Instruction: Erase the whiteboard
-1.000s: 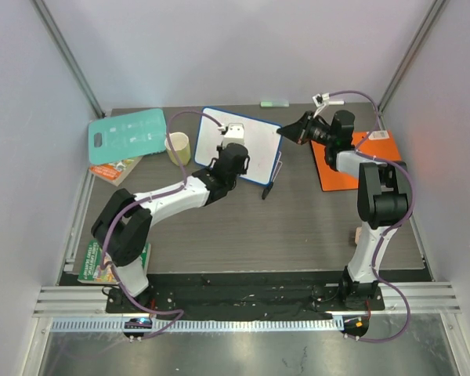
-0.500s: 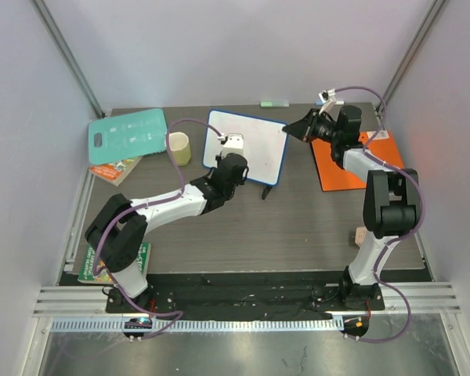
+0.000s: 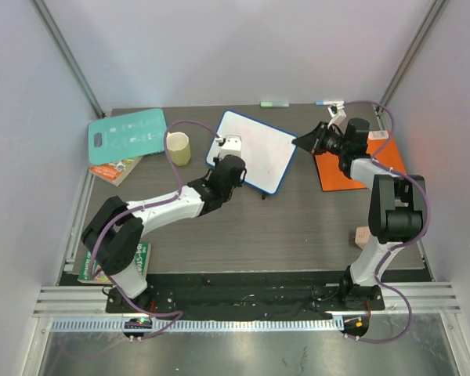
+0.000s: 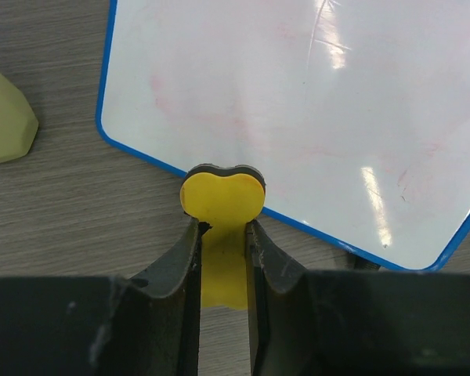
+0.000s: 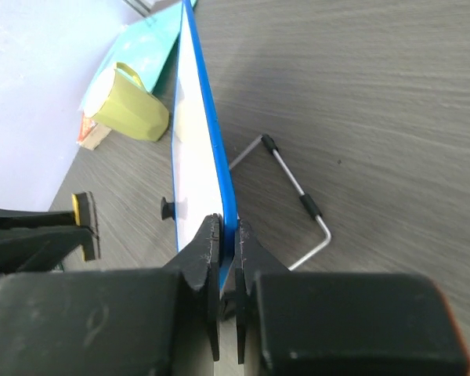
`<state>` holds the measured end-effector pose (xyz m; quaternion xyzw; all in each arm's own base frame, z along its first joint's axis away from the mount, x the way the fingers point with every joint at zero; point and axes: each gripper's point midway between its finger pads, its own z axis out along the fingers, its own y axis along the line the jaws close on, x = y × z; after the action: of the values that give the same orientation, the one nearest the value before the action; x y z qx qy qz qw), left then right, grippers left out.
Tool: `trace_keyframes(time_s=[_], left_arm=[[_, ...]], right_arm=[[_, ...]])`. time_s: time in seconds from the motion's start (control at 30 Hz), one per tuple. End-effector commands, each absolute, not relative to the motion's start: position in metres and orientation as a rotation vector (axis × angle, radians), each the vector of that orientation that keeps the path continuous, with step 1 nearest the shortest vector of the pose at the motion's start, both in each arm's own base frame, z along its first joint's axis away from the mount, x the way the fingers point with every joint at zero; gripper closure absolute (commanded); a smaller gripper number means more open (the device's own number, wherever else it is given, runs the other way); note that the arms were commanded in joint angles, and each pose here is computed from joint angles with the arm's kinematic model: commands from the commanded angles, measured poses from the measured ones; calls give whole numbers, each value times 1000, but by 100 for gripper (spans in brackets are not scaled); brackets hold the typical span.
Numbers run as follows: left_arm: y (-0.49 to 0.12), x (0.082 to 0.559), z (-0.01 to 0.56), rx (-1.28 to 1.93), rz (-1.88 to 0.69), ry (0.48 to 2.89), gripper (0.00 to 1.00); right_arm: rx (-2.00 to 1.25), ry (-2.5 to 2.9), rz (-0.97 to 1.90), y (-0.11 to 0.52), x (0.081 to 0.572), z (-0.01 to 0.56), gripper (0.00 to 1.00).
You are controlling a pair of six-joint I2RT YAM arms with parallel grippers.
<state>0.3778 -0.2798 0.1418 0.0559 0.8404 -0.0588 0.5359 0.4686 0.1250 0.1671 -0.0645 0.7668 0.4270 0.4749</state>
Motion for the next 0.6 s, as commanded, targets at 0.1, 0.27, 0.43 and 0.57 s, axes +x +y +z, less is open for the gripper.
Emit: trace_keyframes(time_s=[0.1, 0.27, 0.43, 0.57], left_arm=[[-271, 369, 171, 90, -173, 1959, 100], [-269, 365, 170, 95, -171, 1968, 100], [-272, 360, 166, 115, -176, 1985, 100], [-270, 357, 163, 123, -170, 1993, 100]], right_arm=[[-273, 1832, 819, 103, 467, 192, 99], [-251, 1809, 804, 96, 470, 198, 99], [-231, 1779, 763, 91, 478, 201, 98], [-206, 1766, 727, 84, 483, 201, 99]])
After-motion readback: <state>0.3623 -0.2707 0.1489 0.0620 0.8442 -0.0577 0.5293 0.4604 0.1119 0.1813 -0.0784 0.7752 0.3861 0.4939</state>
